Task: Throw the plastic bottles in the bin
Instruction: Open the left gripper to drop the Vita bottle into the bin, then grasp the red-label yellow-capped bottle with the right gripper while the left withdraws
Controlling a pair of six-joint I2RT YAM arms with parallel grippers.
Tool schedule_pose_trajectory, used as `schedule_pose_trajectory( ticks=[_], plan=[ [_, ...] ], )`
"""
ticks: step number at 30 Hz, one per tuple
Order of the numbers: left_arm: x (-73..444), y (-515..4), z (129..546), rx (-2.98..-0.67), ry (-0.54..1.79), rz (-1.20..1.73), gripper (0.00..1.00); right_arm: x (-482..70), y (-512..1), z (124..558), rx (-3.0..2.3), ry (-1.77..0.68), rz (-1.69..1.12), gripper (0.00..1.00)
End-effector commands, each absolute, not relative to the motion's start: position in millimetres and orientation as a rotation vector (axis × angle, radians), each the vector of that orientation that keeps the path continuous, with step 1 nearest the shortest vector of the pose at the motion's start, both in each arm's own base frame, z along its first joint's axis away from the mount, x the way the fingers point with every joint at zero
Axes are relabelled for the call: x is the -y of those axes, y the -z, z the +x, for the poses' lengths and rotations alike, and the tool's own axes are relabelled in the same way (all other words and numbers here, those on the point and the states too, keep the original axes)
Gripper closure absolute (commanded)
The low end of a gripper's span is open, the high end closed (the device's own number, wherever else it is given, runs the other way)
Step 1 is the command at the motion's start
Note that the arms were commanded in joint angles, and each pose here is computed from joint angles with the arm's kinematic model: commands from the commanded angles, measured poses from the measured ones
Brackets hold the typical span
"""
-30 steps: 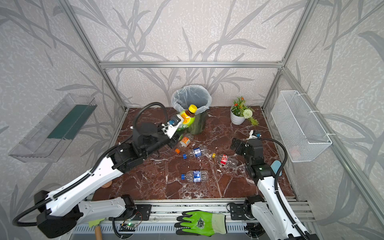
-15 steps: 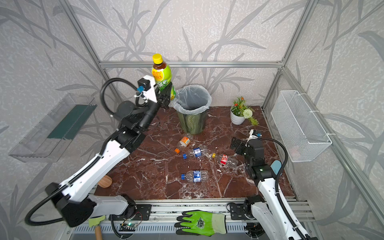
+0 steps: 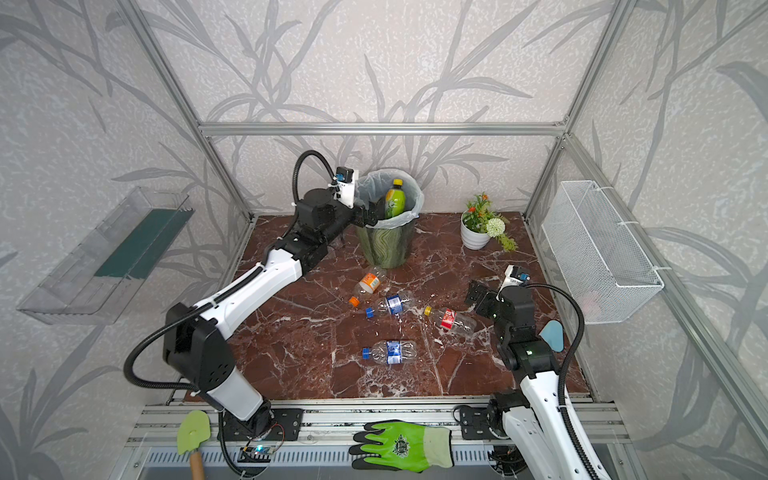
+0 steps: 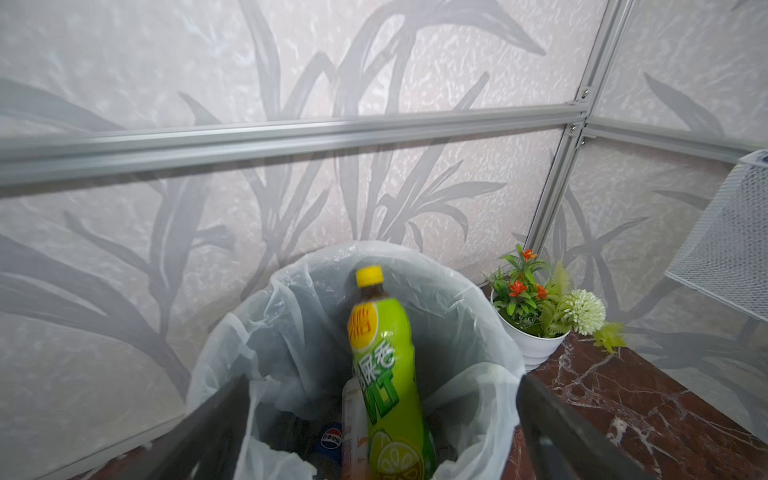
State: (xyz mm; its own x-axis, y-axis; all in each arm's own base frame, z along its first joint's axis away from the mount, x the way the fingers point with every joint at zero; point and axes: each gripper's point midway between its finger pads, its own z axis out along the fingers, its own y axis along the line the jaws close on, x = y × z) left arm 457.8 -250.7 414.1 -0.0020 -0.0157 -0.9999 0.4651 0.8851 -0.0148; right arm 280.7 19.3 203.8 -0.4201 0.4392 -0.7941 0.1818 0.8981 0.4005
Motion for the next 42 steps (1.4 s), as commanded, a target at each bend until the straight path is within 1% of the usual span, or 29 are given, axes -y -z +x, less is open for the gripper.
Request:
schedule_pose_trajectory(
  ticks=[1, 7, 14, 18, 25, 29, 33, 38, 42],
  plan=[
    [222.1, -496.5, 410.7, -1.361, 0.378, 0.333, 0.01, -20.8, -207.2, 282.4, -2.027, -0.327, 0.475, 0.01],
    [201.8, -459.5, 390.9, -1.42, 0.351, 0.297, 0.01, -27.2, -181.0, 277.1, -2.123, -0.392, 0.576, 0.01],
    [185.4, -391.6, 380.3, -1.587, 0.307, 0.272, 0.01, -35.0, -145.8, 253.7, -2.227, -0.506, 0.841, 0.01],
    [174.2, -361.2, 373.2, -1.642, 0.282, 0.242, 0.01, -43.2, -130.3, 237.5, -2.267, -0.551, 0.968, 0.01],
    [179.3, -315.0, 362.9, -1.752, 0.31, 0.297, 0.01, -60.2, -109.2, 224.0, -2.309, -0.565, 1.092, 0.01],
    [185.5, -297.7, 354.7, -1.802, 0.287, 0.369, 0.01, -70.2, -97.3, 222.9, -2.312, -0.566, 1.147, 0.01],
    [189.3, -284.6, 346.4, -1.827, 0.243, 0.419, 0.01, -85.1, -87.1, 231.2, -2.276, -0.638, 1.224, 0.01],
    [190.9, -277.3, 343.5, -1.841, 0.233, 0.431, 0.01, -95.3, -81.9, 241.7, -2.276, -0.622, 1.264, 0.01],
    [191.9, -275.6, 341.7, -1.843, 0.229, 0.442, 0.01, -91.9, -78.6, 252.1, -2.247, -0.571, 1.283, 0.01]
  ],
)
